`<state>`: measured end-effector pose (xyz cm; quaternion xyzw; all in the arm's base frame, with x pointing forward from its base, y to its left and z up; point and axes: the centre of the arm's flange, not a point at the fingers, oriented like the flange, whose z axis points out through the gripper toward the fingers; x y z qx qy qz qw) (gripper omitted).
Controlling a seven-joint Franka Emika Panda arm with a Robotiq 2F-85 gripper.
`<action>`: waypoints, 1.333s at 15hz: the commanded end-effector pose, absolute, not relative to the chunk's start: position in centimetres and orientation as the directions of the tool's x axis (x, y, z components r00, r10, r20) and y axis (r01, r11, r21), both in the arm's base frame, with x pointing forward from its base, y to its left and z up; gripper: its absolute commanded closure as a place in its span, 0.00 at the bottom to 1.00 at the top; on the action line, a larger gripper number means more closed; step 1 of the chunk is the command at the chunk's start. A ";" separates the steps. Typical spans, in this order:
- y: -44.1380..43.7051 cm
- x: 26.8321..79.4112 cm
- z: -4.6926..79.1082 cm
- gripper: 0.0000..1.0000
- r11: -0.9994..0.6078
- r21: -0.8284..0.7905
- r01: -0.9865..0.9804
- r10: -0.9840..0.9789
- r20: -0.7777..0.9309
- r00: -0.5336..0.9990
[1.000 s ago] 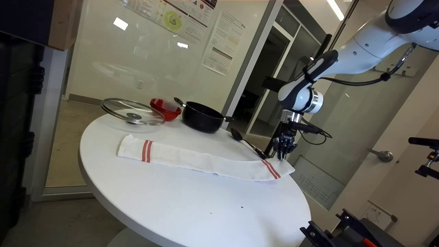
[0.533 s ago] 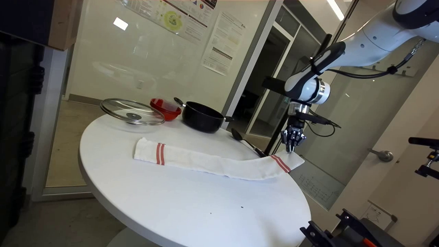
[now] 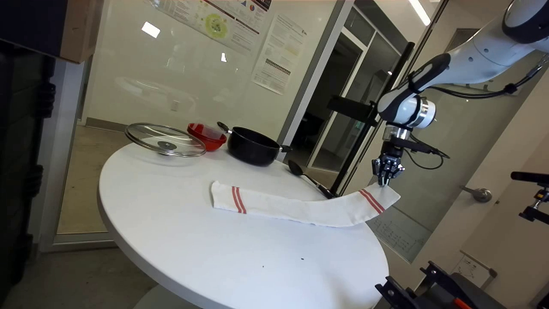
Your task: Fold the white towel
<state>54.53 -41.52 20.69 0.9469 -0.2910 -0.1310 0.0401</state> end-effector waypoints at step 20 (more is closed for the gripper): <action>-17.4 66.3 25.3 0.98 -0.980 -0.010 -0.201 -0.199 -0.111 0.974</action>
